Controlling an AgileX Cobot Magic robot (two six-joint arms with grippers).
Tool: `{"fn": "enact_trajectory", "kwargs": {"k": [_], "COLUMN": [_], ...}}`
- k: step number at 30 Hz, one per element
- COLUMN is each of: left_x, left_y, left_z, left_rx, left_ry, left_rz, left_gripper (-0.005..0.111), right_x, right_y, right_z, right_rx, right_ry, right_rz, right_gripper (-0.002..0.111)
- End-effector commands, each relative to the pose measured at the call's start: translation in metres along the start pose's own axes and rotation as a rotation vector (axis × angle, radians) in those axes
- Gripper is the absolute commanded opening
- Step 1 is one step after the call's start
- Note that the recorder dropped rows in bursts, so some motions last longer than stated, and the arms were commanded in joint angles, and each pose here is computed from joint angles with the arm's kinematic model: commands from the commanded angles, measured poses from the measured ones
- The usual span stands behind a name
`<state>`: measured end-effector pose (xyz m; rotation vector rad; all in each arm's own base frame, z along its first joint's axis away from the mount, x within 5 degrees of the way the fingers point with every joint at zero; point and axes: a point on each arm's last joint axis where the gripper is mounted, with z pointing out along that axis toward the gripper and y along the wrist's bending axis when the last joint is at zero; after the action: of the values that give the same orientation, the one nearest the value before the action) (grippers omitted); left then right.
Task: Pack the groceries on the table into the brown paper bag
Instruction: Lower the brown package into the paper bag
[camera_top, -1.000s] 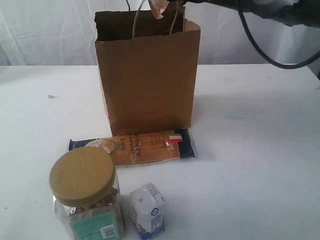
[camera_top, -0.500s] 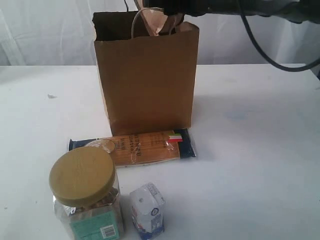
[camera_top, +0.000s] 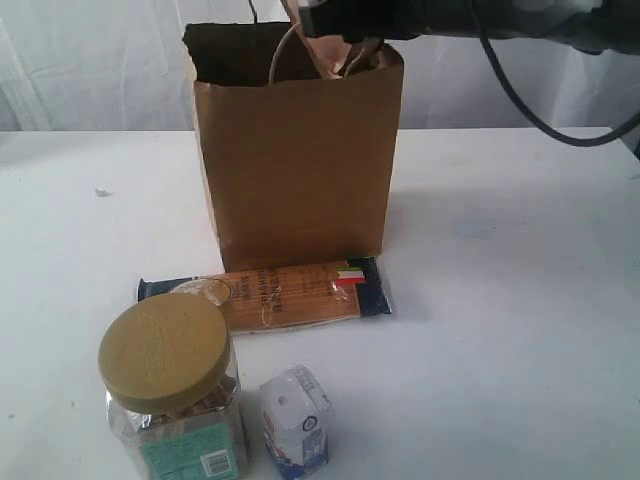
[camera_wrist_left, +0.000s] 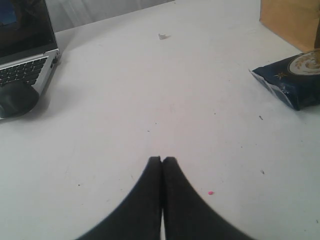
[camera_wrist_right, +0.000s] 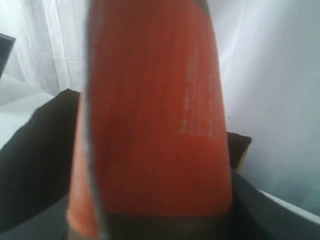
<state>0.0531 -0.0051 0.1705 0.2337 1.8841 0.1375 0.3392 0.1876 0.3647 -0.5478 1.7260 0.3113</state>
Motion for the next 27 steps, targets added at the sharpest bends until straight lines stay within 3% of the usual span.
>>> {"fn": "enact_trajectory", "kwargs": {"k": [1, 5, 20, 27], "left_x": [0.001, 0.001, 0.001, 0.001], "left_y": [0.0, 0.0, 0.0, 0.0], "left_z": [0.0, 0.0, 0.0, 0.0], "left_rx": [-0.002, -0.002, -0.002, -0.002], "left_ry": [-0.003, -0.003, -0.003, -0.003], "left_rz": [-0.005, -0.005, -0.005, -0.005], "left_gripper": [0.0, 0.0, 0.0, 0.0], "right_x": [-0.009, -0.009, -0.001, 0.017], "right_y": [-0.007, -0.007, -0.005, -0.004], "right_z": [-0.003, -0.003, 0.001, 0.019], "right_rx": [0.038, 0.042, 0.014, 0.007], "right_ry": [-0.064, -0.064, -0.006, 0.045], "right_rz": [-0.028, -0.124, -0.122, -0.12], "right_gripper": [0.025, 0.025, 0.026, 0.034]}}
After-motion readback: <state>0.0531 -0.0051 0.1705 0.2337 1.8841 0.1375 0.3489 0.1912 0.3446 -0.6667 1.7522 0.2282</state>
